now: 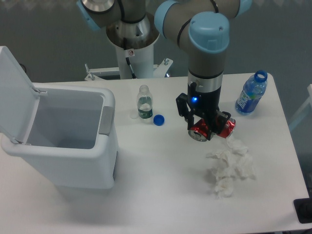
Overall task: Place the cans in the trash can
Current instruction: 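Lift the red can held in the gripper off the table, then carry the red can over to the open white trash bin, then lower the red can into the trash bin opening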
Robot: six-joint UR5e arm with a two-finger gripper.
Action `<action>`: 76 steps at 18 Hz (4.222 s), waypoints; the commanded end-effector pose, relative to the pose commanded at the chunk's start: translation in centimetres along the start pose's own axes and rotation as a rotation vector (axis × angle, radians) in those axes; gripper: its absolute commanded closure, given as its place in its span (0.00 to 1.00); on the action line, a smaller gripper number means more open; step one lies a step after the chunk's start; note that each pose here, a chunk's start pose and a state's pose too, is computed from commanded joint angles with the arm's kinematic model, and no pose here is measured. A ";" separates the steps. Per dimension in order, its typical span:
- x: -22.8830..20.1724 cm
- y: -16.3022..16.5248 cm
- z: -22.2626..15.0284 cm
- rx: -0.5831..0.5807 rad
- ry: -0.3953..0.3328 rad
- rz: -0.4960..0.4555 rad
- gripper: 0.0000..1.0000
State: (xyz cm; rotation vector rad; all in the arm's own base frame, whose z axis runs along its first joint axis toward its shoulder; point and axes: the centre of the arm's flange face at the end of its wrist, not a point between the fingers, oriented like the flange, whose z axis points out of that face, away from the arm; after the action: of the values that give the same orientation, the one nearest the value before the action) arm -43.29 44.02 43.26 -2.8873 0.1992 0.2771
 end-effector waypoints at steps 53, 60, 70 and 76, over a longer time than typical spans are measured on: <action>20.1 -14.4 -12.4 0.405 0.342 -0.572 0.48; 21.6 -16.0 -9.3 0.356 0.384 -0.546 0.48; 22.0 -16.6 -8.2 0.341 0.397 -0.536 0.41; 22.1 -16.7 -8.3 0.348 0.391 -0.529 0.23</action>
State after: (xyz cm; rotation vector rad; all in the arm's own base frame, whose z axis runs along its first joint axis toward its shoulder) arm -17.76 55.57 50.37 -2.4953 -0.4088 -0.3797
